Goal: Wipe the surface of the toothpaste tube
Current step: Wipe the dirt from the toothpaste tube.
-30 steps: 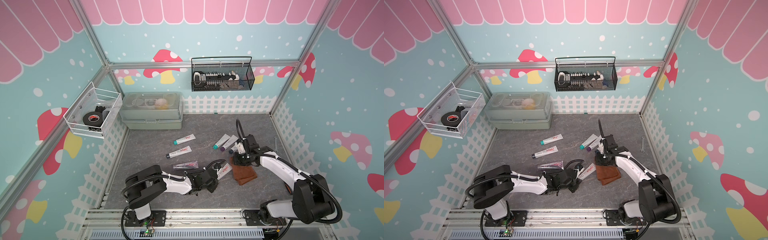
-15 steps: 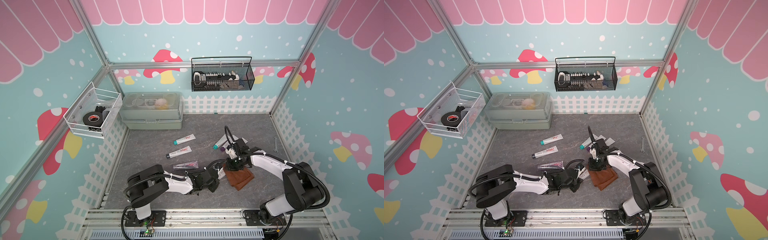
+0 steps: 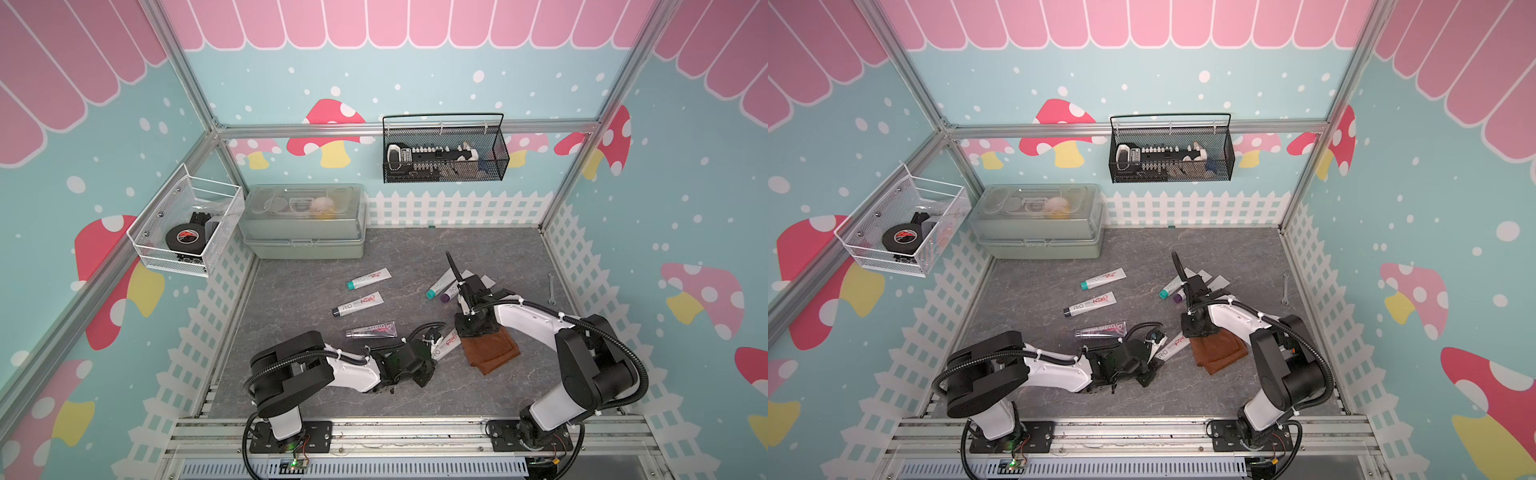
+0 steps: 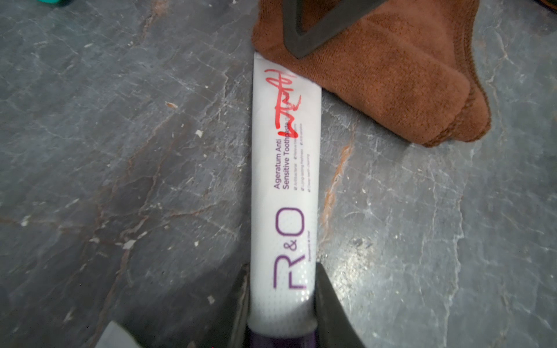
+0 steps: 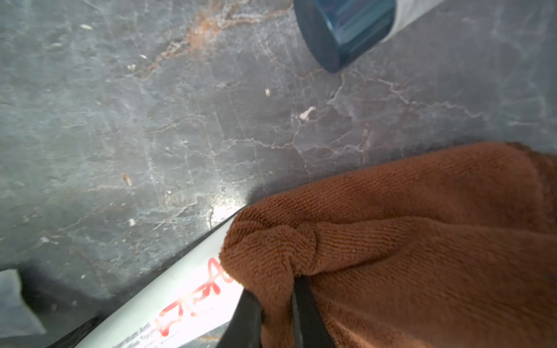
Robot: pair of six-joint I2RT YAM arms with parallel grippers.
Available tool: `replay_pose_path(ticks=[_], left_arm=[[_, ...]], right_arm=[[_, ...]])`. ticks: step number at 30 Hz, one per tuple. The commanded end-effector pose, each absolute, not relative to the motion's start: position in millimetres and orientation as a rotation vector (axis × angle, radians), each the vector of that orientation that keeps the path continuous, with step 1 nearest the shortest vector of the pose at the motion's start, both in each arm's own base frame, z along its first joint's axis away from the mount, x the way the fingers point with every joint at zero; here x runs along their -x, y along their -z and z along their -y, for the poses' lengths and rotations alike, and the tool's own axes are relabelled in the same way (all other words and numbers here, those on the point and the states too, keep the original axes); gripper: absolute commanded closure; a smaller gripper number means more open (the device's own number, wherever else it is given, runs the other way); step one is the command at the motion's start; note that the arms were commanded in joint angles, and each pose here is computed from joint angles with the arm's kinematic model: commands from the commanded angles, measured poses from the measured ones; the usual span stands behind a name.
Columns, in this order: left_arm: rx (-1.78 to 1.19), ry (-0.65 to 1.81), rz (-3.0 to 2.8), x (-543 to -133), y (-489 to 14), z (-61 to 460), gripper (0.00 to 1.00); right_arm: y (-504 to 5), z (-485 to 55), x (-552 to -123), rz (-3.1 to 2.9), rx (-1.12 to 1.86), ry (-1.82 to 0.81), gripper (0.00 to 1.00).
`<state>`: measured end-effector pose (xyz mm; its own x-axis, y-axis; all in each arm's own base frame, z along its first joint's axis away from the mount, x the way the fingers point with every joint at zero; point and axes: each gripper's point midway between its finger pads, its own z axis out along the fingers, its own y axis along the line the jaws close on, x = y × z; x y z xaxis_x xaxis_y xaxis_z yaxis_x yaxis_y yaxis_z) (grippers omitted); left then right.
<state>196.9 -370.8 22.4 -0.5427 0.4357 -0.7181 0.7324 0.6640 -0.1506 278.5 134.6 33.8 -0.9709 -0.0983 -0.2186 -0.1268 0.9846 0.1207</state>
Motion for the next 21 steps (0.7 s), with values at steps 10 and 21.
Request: replay_pose_path(ticks=[10, 21], left_arm=[[-0.930, 0.572, -2.275, -189.5, -4.3, 367.9, 0.82], [-0.887, 0.562, -2.255, -193.1, -13.0, 359.9, 0.82]], right_arm=[[-52.1, -193.8, -233.9, -2.930, 0.324, -0.683, 0.86], [-6.8, -112.9, -244.8, -3.031, 0.253, 0.106, 0.87]])
